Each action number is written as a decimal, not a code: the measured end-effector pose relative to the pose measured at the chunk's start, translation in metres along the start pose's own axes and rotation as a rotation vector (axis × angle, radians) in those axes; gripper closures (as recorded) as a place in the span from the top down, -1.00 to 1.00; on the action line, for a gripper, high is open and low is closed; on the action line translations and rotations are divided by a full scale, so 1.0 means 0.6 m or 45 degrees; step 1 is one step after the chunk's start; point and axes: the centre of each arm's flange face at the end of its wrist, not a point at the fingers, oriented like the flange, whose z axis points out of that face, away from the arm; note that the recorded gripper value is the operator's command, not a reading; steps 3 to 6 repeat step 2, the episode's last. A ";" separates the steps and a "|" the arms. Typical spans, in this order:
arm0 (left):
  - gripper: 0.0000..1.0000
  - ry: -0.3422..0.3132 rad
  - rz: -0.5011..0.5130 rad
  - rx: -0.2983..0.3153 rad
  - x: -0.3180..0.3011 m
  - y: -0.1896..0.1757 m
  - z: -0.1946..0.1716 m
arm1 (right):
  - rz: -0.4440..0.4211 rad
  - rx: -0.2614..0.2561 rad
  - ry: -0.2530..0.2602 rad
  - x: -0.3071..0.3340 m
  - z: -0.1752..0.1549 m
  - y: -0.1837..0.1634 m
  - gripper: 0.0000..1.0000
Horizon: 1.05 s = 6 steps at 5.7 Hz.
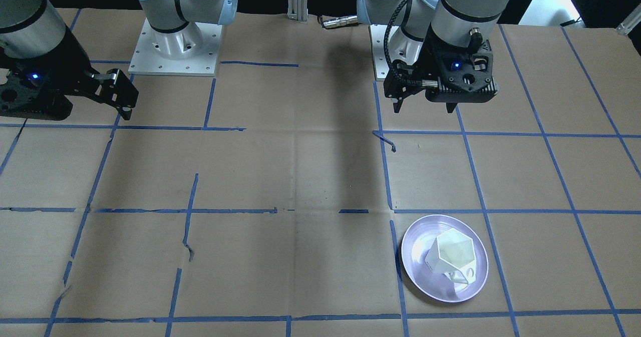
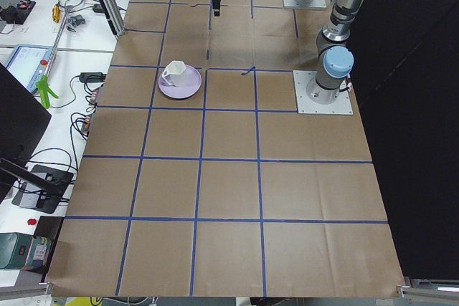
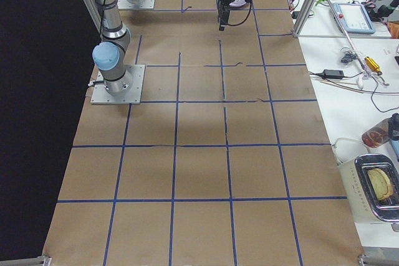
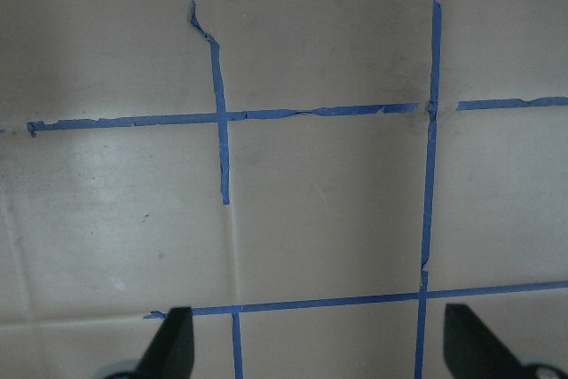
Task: Flip cup and place on plate
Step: 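Raise the left gripper away from the cup on the plate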
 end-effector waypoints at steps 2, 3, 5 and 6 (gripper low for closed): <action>0.97 0.019 -0.003 0.009 0.002 0.004 -0.007 | 0.000 0.000 0.000 0.000 0.000 0.000 1.00; 0.97 0.019 -0.003 0.009 0.002 0.004 -0.007 | 0.000 0.000 0.000 0.000 0.000 0.000 1.00; 0.97 0.019 -0.003 0.009 0.002 0.004 -0.007 | 0.000 0.000 0.000 0.000 0.000 0.000 1.00; 0.97 0.019 -0.003 0.009 0.002 0.004 -0.007 | 0.000 0.000 0.000 0.000 0.000 0.000 1.00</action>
